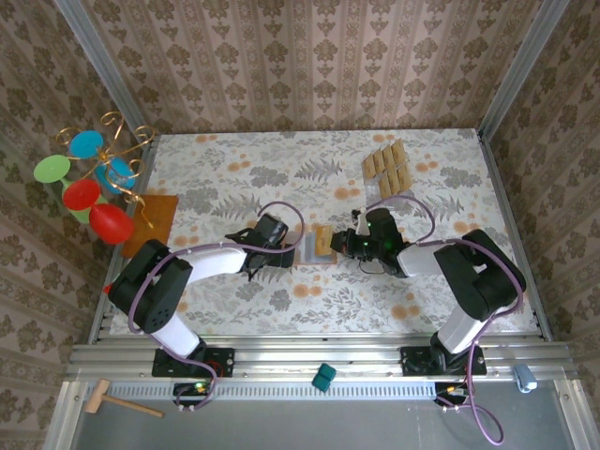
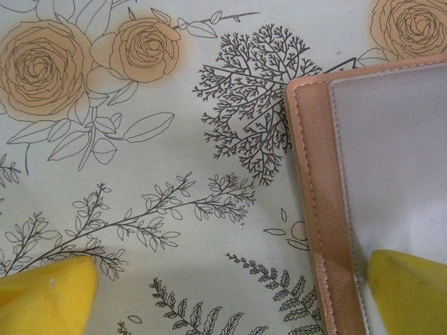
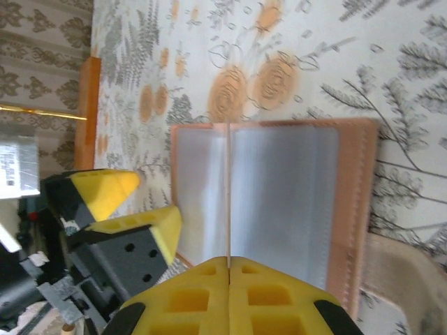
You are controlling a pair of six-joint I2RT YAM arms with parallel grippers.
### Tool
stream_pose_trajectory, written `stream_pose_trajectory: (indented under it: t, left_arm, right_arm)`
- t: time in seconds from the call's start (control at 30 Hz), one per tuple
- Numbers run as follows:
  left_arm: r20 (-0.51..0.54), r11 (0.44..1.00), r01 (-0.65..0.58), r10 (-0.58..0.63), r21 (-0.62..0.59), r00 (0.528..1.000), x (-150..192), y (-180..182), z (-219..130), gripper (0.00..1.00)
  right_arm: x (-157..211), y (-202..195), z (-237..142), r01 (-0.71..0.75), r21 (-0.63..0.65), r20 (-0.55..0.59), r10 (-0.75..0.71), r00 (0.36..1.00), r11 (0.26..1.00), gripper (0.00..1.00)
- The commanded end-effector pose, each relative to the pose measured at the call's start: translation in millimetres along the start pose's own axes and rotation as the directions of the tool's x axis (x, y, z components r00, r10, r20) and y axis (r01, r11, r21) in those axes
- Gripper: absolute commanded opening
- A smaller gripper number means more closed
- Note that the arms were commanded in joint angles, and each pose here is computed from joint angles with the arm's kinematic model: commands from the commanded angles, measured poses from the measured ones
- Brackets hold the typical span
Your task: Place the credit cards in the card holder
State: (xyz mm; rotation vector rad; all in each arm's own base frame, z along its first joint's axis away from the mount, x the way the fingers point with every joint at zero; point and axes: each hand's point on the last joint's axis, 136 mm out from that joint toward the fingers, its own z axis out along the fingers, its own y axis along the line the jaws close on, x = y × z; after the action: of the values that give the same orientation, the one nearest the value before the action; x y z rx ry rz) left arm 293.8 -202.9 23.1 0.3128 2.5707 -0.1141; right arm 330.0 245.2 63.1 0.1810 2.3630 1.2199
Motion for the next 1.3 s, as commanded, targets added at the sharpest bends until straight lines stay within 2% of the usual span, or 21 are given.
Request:
stream_pose_trajectory:
  t: [0.0, 0.47, 1.27]
  left_arm:
    - [-0.065, 0.999, -0.019, 0.016, -0.047, 0.998, 21, 14, 1, 1.00]
    - [-0.069, 0.998, -0.019, 0.016, -0.052, 0.997, 21, 15, 2, 1.00]
    - [-0.071, 0.998, -0.023, 0.019, -0.057, 0.997, 22, 16, 2, 1.00]
  right_arm:
    - [-4, 22, 2, 0.044, -0.046, -0.017, -0.044, 0.999, 0.998, 0.00]
    - [7, 23, 32, 0.013, -0.106, -0.066, -0.020, 0.998, 0.994, 0.00]
    - [21, -12, 29, -0.015, -0.047, -0.068, 0.012, 0.998, 0.999, 0.00]
